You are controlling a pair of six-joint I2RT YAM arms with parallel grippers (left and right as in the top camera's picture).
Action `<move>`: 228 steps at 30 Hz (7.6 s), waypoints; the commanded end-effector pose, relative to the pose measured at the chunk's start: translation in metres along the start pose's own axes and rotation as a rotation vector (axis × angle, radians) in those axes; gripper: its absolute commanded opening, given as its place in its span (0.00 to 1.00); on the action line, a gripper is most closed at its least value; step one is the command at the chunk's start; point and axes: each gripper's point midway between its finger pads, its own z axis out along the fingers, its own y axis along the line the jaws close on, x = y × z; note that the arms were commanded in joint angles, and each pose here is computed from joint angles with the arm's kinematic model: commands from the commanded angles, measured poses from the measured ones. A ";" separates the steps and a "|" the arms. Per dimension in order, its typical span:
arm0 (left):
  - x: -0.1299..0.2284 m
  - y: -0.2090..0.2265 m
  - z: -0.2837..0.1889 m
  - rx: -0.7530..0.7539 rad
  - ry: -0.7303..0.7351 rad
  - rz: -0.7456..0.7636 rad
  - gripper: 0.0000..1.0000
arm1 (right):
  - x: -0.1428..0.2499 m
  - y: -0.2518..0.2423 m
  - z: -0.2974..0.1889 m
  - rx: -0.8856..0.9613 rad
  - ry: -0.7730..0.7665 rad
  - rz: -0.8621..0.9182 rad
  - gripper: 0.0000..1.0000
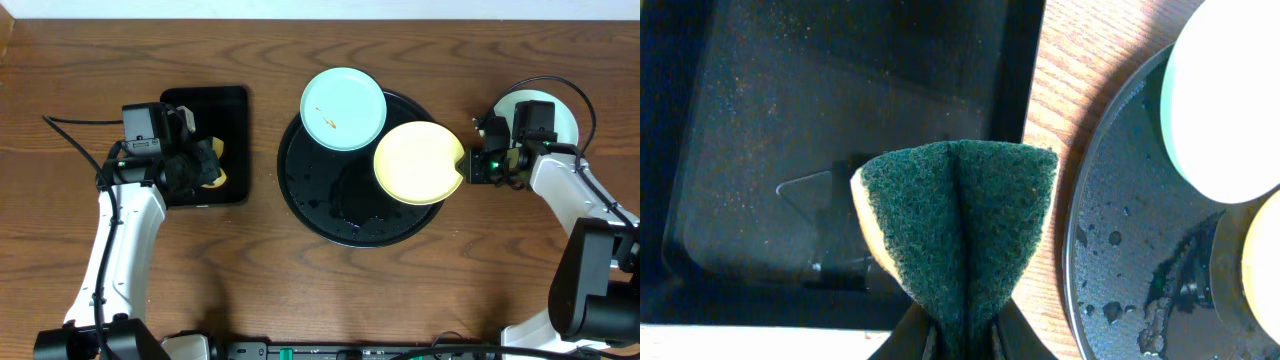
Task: Clean dirty plates on tray and stack at the side
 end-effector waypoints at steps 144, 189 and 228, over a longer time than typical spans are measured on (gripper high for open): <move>-0.036 0.035 0.100 -0.085 -0.046 0.224 0.91 | -0.095 -0.095 -0.065 0.041 -0.413 0.154 0.61; -0.036 0.035 0.100 -0.085 -0.046 0.224 0.91 | -0.099 0.133 0.117 0.045 -0.171 -0.449 0.17; -0.036 0.035 0.100 -0.085 -0.046 0.224 0.91 | -0.104 0.135 0.086 0.042 -0.174 -0.420 0.58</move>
